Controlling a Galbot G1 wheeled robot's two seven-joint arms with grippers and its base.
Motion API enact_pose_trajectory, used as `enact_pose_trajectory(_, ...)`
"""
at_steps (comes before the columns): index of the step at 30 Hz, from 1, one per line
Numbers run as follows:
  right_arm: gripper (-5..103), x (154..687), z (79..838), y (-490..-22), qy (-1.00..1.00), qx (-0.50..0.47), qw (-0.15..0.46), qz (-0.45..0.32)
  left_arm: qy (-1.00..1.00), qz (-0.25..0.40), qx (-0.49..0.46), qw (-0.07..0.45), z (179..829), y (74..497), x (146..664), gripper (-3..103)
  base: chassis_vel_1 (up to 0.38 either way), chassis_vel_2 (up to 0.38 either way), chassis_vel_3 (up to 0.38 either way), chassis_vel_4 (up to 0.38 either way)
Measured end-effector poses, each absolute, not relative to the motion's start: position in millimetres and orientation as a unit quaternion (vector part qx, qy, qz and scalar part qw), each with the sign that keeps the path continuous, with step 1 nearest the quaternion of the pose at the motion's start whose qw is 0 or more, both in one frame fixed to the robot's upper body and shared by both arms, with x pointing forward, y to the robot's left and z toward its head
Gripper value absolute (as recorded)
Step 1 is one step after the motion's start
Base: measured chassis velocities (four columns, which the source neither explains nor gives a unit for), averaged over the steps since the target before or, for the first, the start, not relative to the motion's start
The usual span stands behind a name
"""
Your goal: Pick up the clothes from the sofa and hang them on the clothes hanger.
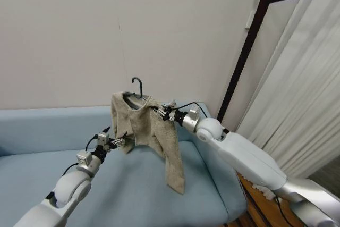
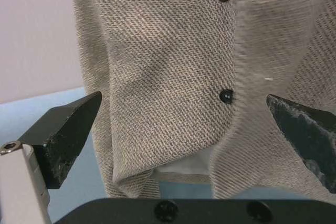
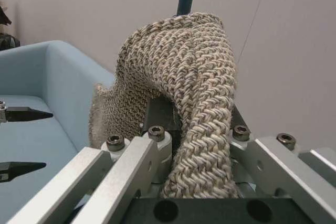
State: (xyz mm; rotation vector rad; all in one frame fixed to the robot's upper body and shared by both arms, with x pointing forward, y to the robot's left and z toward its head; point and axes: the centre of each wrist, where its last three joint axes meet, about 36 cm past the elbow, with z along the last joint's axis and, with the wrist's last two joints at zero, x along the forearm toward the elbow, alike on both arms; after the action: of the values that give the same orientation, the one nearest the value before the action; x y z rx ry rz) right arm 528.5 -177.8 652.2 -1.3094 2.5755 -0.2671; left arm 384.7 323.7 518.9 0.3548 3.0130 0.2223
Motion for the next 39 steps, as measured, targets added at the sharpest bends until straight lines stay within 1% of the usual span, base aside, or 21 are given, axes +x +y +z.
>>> enact_pose_trajectory(7, 10, 518, 694, -190, 0.885, -0.442, 0.122, -0.077, 0.989, 0.081, 0.106, 0.066, 539, 332, 378, 100, 0.0, 0.0, 0.0, 0.0)
enact_pose_trajectory(11, 10, 513, 726, -196, 0.89, -0.428, 0.143, -0.065, 0.988, 0.085, 0.099, 0.079, 552, 337, 373, 100, 0.0, 0.0, 0.0, 0.0)
enact_pose_trajectory(15, 10, 509, 737, -200, 0.893, -0.418, 0.155, -0.058, 0.988, 0.085, 0.096, 0.085, 559, 338, 370, 100, 0.0, 0.0, 0.0, 0.0)
enact_pose_trajectory(20, 10, 495, 760, -207, 0.898, -0.401, 0.17, -0.057, 0.989, 0.073, 0.086, 0.099, 573, 339, 362, 100, 0.0, 0.0, 0.0, 0.0)
enact_pose_trajectory(22, 10, 484, 771, -210, 0.902, -0.392, 0.17, -0.058, 0.99, 0.054, 0.078, 0.103, 583, 338, 354, 100, 0.0, 0.0, 0.0, 0.0)
enact_pose_trajectory(27, 10, 472, 780, -211, 0.91, -0.377, 0.164, -0.06, 0.992, 0.023, 0.064, 0.109, 594, 338, 345, 100, 0.0, 0.0, 0.0, 0.0)
enact_pose_trajectory(32, 10, 466, 783, -210, 0.92, -0.353, 0.154, -0.069, 0.992, 0.018, 0.055, 0.116, 598, 341, 336, 100, 0.0, 0.0, 0.0, 0.0)
enact_pose_trajectory(39, 10, 458, 794, -216, 0.923, -0.341, 0.161, -0.076, 0.991, 0.021, 0.052, 0.124, 603, 342, 329, 100, 0.0, 0.0, 0.0, 0.0)
